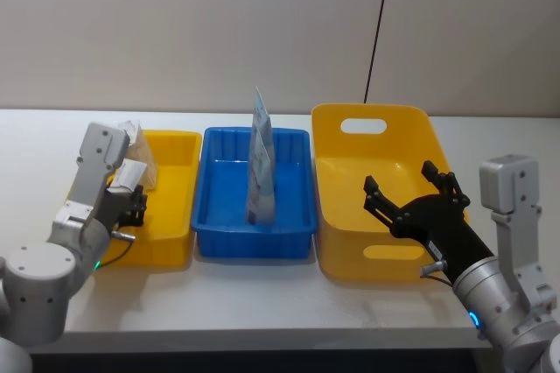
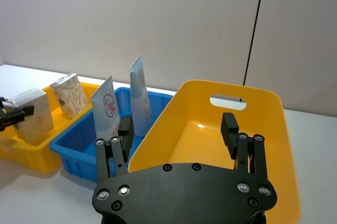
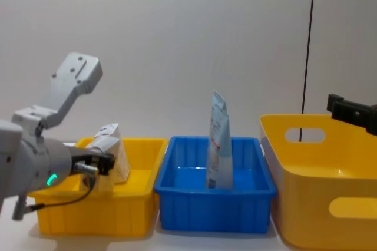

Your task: Bimanual collaborative sorting of washing and personal care products

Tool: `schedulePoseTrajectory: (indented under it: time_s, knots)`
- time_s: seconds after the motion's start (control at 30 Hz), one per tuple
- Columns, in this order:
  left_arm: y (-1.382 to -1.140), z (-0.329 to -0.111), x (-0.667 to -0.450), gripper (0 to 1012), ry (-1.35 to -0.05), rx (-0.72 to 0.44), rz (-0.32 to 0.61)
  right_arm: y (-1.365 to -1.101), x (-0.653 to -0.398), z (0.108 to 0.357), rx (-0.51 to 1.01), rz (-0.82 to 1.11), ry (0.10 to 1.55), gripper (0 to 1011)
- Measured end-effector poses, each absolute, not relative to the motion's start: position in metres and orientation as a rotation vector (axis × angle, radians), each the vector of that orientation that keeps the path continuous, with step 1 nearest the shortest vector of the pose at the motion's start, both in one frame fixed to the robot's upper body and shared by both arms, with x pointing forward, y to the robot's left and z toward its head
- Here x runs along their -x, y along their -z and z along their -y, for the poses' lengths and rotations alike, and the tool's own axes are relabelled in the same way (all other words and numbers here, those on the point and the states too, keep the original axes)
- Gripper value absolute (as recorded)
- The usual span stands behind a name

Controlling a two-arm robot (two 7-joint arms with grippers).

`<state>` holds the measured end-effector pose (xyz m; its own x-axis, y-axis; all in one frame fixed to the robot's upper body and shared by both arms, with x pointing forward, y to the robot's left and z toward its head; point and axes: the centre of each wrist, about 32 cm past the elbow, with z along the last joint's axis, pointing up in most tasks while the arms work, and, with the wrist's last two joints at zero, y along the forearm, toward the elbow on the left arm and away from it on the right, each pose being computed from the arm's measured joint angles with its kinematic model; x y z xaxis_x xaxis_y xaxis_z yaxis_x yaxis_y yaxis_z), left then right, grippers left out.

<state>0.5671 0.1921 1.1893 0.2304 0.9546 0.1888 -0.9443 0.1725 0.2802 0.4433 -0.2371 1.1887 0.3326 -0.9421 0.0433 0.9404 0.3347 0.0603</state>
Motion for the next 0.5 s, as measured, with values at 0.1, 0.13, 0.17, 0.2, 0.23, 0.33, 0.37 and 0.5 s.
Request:
schedulePoseTrajectory:
  time_s: [0.1, 0.13, 0.17, 0.2, 0.23, 0.33, 0.37, 0.5]
  knots:
    - [-1.201, -0.194, -0.563, 365, -1.347, -0.381, 0.010, -1.189, -0.443, 0.237, -0.026, 0.075, 1.230, 1000]
    - [-1.204, -0.195, -0.562, 365, -1.346, -0.382, 0.022, -1.189, -0.443, 0.237, -0.026, 0.075, 1.230, 1000]
    - [-1.207, -0.196, -0.561, 365, -1.345, -0.383, 0.032, -1.189, -0.443, 0.237, -0.026, 0.075, 1.229, 1000]
    - [-1.209, -0.196, -0.561, 365, -1.344, -0.387, 0.038, -1.189, -0.443, 0.237, -0.026, 0.075, 1.230, 1000]
    - [-1.213, -0.197, -0.559, 365, -1.342, -0.387, 0.052, -1.189, -0.443, 0.237, -0.026, 0.075, 1.230, 1000]
    - [-1.227, -0.201, -0.554, 365, -1.326, -0.394, 0.105, -1.189, -0.443, 0.237, -0.026, 0.075, 1.230, 1000]
    - [-1.230, -0.202, -0.553, 365, -1.322, -0.397, 0.116, -1.189, -0.443, 0.237, -0.026, 0.075, 1.229, 1000]
    - [-1.245, -0.205, -0.548, 365, -1.293, -0.393, 0.169, -1.189, -0.443, 0.237, -0.026, 0.075, 1.229, 1000]
